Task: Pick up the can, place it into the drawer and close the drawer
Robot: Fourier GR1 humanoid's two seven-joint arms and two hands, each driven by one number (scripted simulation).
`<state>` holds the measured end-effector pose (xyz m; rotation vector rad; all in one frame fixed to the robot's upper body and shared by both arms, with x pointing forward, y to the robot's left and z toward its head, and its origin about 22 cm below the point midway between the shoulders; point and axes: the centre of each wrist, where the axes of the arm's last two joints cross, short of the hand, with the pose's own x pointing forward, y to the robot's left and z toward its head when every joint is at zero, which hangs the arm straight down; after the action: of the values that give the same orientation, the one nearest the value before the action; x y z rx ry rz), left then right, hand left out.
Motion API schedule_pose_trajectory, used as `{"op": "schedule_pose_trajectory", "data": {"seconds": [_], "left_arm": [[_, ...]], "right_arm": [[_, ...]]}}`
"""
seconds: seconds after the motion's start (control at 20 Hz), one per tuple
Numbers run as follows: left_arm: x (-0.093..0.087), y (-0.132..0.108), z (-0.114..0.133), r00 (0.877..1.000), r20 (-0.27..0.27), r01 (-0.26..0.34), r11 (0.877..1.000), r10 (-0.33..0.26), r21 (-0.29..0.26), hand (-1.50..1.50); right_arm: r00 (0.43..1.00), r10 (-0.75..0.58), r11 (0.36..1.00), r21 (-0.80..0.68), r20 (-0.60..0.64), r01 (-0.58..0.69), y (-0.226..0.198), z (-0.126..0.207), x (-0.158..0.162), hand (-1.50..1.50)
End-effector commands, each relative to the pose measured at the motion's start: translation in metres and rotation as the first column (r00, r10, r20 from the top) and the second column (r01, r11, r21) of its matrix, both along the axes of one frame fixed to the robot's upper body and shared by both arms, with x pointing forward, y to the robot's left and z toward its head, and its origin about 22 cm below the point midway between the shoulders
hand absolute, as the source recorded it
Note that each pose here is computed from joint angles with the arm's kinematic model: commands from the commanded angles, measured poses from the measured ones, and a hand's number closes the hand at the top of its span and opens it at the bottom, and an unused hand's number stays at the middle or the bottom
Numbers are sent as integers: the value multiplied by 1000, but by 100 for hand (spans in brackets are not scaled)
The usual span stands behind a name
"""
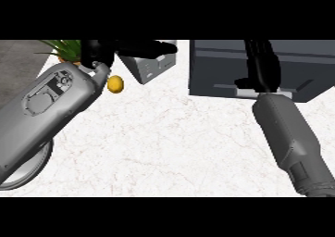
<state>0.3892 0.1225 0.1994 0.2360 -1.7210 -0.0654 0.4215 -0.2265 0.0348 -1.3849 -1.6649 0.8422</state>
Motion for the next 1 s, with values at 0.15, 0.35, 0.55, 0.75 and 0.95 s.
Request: {"op": "schedule_pose_trajectory", "data": {"seconds": [0.15,0.35,0.55,0.75,0.95], "left_arm": [[-22,11,-19,1000,19,-2,1000,2,-4,-150],[-24,6,-22,1000,1,28,1000,-28,11,-150],[-27,23,-26,1000,10,17,1000,-17,5,-150],[-29,38,-43,1000,4,-9,1000,9,18,-150],[-37,35,-37,999,14,33,999,-33,18,-150]], "right_arm": [[1000,3,1000,1,-11,-3,30,9,17,-150],[1000,-13,1000,12,9,13,21,23,26,-150],[999,-12,999,48,36,10,30,43,35,-150],[999,16,998,54,47,-18,23,51,38,-150],[998,49,989,135,39,-54,37,52,39,-150]]}}
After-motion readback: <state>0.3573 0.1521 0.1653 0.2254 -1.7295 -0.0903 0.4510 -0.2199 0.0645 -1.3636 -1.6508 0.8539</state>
